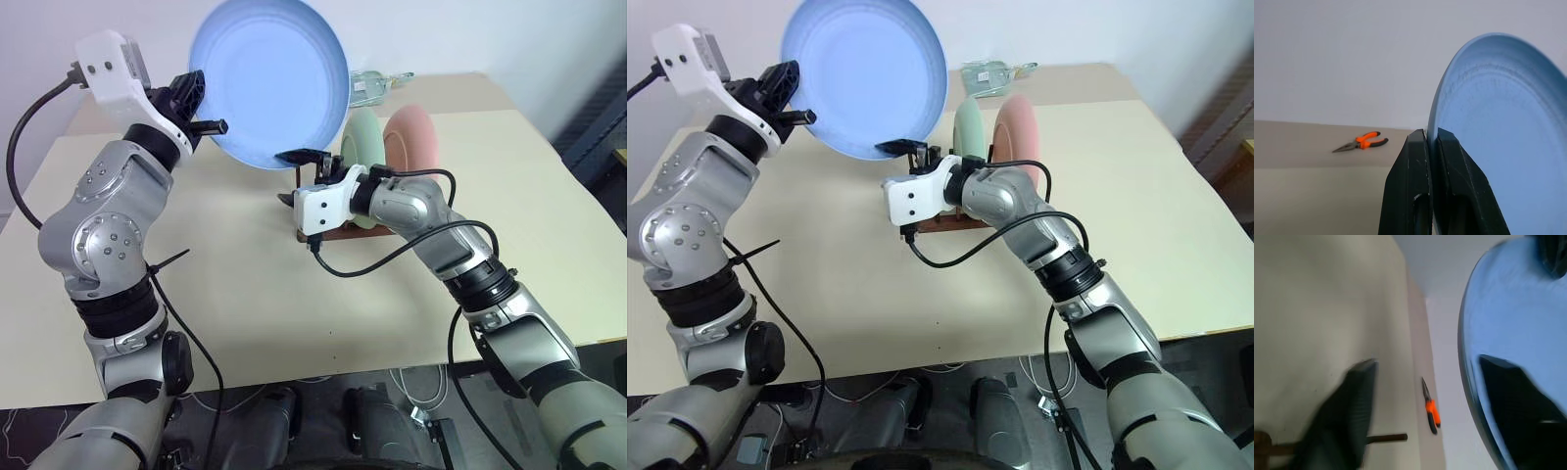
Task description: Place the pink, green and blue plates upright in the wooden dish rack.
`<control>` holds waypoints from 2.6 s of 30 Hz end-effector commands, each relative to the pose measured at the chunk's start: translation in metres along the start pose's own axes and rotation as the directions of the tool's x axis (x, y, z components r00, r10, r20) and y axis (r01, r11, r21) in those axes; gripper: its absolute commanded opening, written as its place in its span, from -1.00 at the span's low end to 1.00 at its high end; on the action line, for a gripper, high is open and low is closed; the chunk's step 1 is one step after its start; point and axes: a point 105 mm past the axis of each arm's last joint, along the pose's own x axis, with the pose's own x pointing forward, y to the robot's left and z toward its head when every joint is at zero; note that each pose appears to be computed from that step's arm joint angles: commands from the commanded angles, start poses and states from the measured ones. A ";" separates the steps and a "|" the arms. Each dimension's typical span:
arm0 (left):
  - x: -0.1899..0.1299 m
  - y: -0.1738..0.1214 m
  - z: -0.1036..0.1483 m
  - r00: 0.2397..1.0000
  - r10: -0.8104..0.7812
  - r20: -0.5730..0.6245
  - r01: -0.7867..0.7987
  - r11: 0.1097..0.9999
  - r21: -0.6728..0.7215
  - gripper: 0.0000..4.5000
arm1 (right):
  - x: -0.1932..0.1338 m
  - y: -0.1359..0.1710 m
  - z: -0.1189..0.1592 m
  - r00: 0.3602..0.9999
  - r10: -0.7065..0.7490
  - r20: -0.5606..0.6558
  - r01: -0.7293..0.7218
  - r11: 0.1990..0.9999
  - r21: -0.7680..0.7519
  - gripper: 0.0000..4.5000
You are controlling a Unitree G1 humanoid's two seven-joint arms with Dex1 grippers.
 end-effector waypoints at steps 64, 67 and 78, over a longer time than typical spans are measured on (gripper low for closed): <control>-0.111 -0.004 -0.159 0.921 -0.236 -0.311 0.298 0.940 0.169 0.33 | -0.038 -0.050 0.002 0.923 -0.371 -0.097 0.153 0.124 0.980 0.79; -0.110 -0.004 -0.159 0.919 -0.242 -0.312 0.303 0.938 0.166 0.33 | -0.046 -0.056 0.004 0.937 -0.343 -0.059 0.176 0.320 0.931 0.79; -0.105 -0.032 -0.162 0.860 -0.383 -0.338 0.450 0.881 0.146 0.33 | -0.142 -0.056 -0.028 0.969 -0.205 -0.140 0.239 0.617 0.750 -0.23</control>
